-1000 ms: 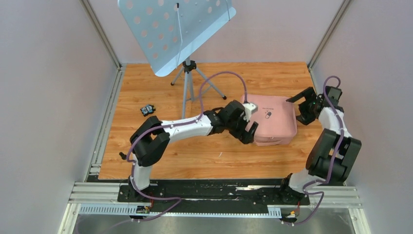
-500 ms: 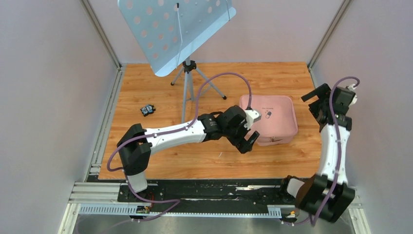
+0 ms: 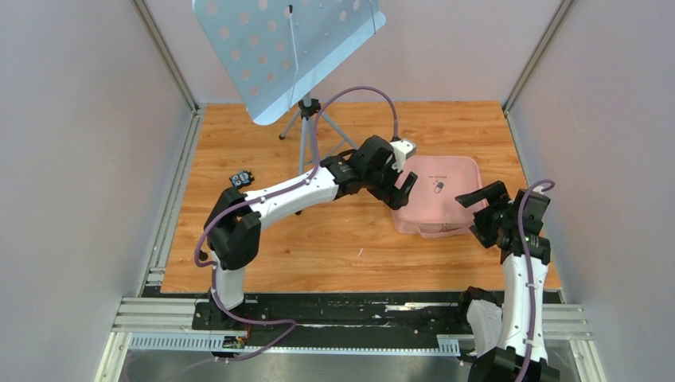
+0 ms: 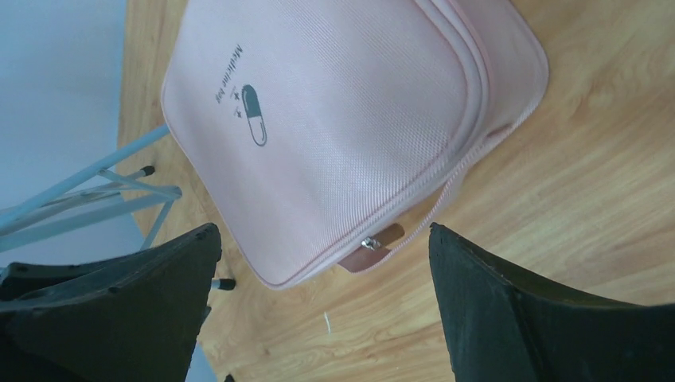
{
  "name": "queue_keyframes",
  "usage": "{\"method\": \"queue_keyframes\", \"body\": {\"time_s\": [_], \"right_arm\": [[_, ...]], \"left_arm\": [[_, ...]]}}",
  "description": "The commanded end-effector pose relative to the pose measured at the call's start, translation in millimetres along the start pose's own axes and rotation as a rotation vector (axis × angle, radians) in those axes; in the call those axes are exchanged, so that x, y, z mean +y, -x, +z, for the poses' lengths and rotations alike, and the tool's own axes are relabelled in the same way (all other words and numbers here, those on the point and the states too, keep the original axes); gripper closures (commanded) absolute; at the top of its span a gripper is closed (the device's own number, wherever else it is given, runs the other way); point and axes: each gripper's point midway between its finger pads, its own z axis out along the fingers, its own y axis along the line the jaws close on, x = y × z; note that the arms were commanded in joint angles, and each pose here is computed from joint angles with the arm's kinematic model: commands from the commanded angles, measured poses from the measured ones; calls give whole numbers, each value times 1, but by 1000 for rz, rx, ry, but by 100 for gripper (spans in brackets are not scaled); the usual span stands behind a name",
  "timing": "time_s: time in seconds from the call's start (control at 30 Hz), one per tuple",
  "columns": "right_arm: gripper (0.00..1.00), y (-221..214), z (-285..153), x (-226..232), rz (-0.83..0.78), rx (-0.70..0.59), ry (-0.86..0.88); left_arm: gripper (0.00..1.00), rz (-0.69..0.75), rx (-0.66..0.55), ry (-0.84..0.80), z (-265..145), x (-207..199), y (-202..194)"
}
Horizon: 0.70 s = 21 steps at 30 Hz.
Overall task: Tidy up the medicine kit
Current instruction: Zip the medicine box at the center of the board.
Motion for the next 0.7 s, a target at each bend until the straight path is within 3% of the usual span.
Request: {"method": "queue_keyframes", "body": {"time_s": [0.0, 0.43, 0.67], "right_arm": [[0, -8, -11, 10, 50, 13, 48], [0, -28, 20, -12, 114, 111, 23], [0, 15, 39, 1, 41, 14, -2]], "left_arm": [[1, -20, -35, 3, 19, 12, 16], [1, -40, -57, -20, 55, 14, 27], [2, -72, -54, -146, 53, -13, 18]]}}
